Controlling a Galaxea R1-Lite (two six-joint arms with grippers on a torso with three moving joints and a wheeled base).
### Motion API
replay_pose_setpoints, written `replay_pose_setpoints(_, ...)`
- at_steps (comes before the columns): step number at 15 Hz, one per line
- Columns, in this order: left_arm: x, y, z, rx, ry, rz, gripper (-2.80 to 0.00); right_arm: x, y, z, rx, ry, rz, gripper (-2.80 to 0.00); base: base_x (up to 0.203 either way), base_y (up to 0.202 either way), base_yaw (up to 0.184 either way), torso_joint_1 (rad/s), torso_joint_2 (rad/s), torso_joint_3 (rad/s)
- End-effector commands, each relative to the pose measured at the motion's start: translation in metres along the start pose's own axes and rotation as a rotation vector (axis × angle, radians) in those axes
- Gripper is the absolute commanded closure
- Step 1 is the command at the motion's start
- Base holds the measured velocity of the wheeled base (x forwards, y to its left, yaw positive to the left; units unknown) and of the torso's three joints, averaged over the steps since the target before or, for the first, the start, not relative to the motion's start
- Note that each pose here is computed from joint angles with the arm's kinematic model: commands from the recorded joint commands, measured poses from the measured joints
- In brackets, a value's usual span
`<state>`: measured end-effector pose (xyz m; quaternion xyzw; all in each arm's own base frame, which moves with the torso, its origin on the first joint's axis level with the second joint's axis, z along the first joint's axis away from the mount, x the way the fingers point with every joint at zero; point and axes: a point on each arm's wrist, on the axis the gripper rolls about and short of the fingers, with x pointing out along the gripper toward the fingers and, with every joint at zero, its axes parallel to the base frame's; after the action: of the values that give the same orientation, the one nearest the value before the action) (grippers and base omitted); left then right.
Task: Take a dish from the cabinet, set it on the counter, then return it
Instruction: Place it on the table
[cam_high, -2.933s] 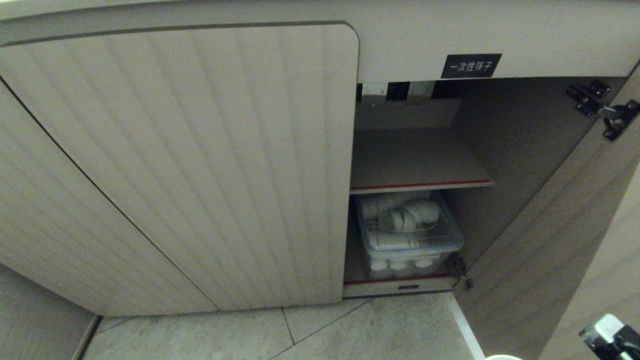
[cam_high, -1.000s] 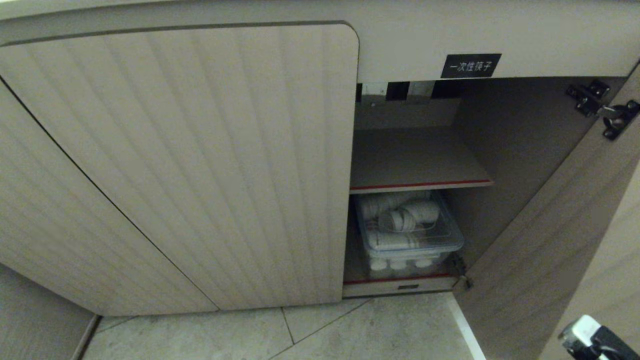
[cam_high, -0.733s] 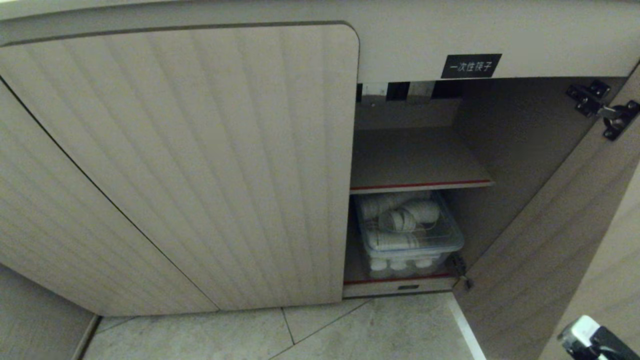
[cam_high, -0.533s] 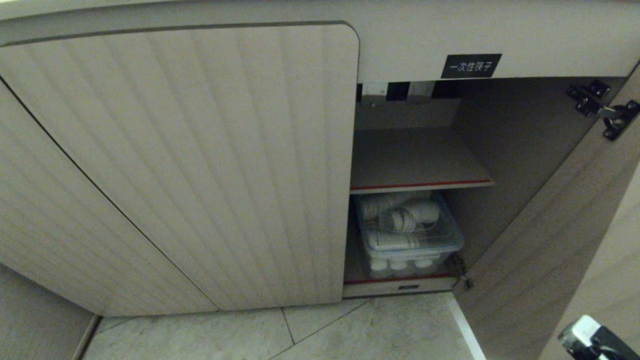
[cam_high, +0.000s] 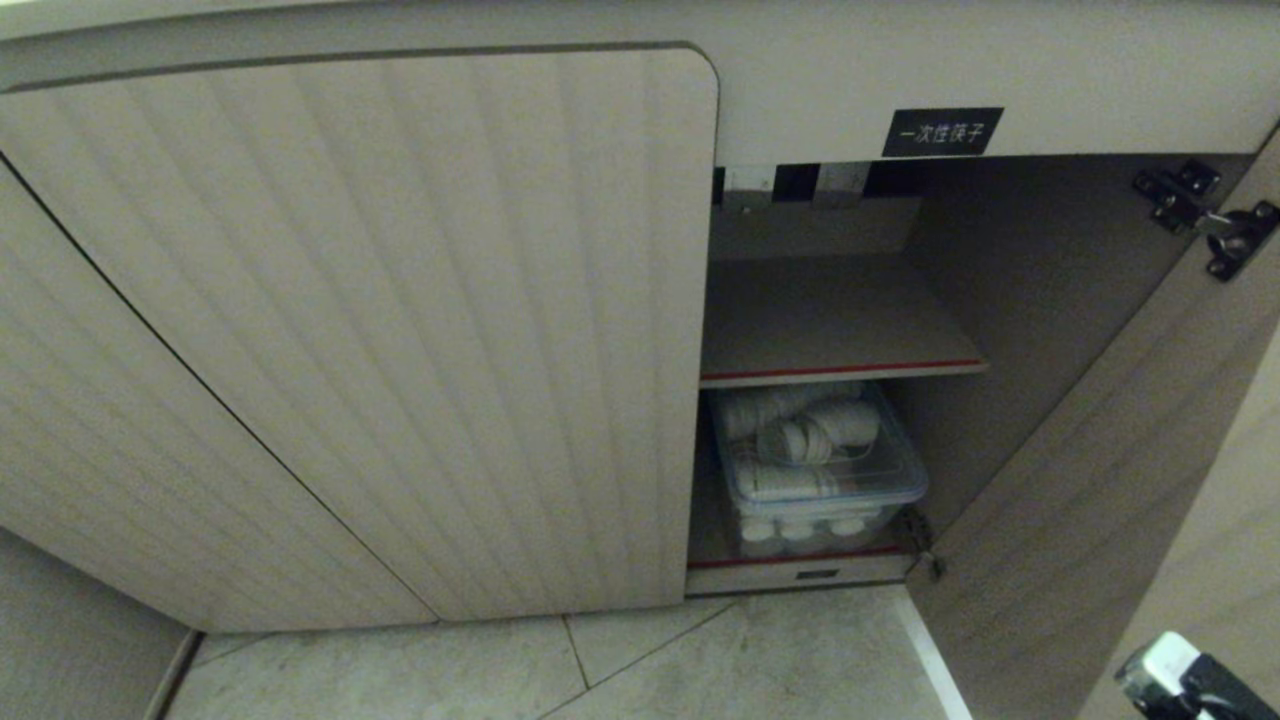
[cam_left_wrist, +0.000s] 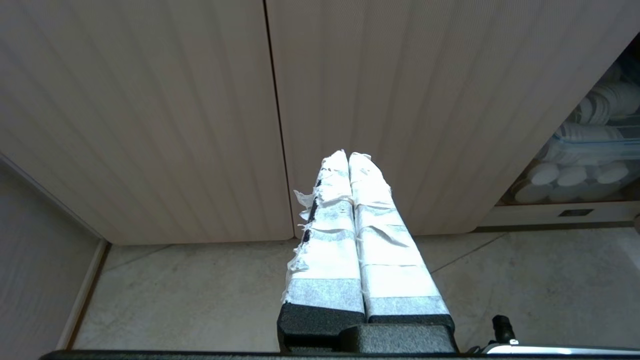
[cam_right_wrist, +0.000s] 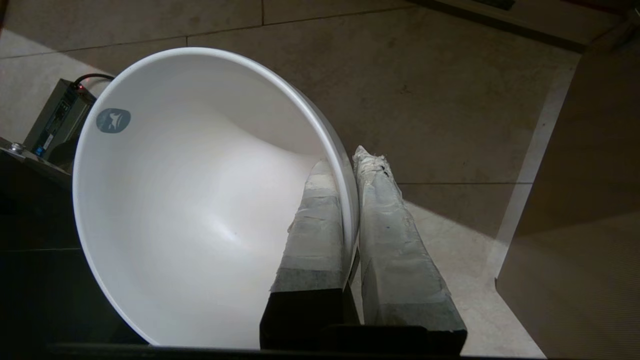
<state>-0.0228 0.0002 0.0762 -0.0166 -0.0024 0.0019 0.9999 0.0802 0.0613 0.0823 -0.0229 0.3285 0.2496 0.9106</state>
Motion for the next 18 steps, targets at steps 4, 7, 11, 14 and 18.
replay_pose_setpoints(4,0.0000,0.0000,-0.0002,-0.001,0.000,0.001,0.00,0.0005,0.0007,0.0002,0.011,0.000,0.003,0.00,0.000,0.000,0.000,0.015,-0.12,-0.109)
replay_pose_setpoints(7,-0.0001,0.0000,0.0002,-0.001,-0.001,0.001,0.00,0.0001,0.0007,0.0002,0.009,-0.002,0.002,0.00,0.000,0.000,0.000,0.089,-0.25,-0.317)
replay_pose_setpoints(11,-0.0001,0.0000,0.0002,-0.001,-0.001,0.001,0.00,-0.0005,0.0006,0.0003,0.008,-0.007,0.002,0.00,0.000,0.000,0.000,0.108,-0.52,-0.307)
replay_pose_setpoints(14,0.0000,0.0000,-0.0002,-0.001,0.000,0.001,0.00,-0.0005,0.0006,0.0003,0.008,-0.007,0.000,0.00,0.000,0.000,0.000,0.149,-0.47,-0.305)
replay_pose_setpoints(18,0.0000,0.0000,-0.0001,-0.001,0.000,0.001,0.00,-0.0005,0.0005,0.0000,0.009,-0.004,0.000,0.00,0.000,0.000,0.000,0.173,-0.49,-0.301)
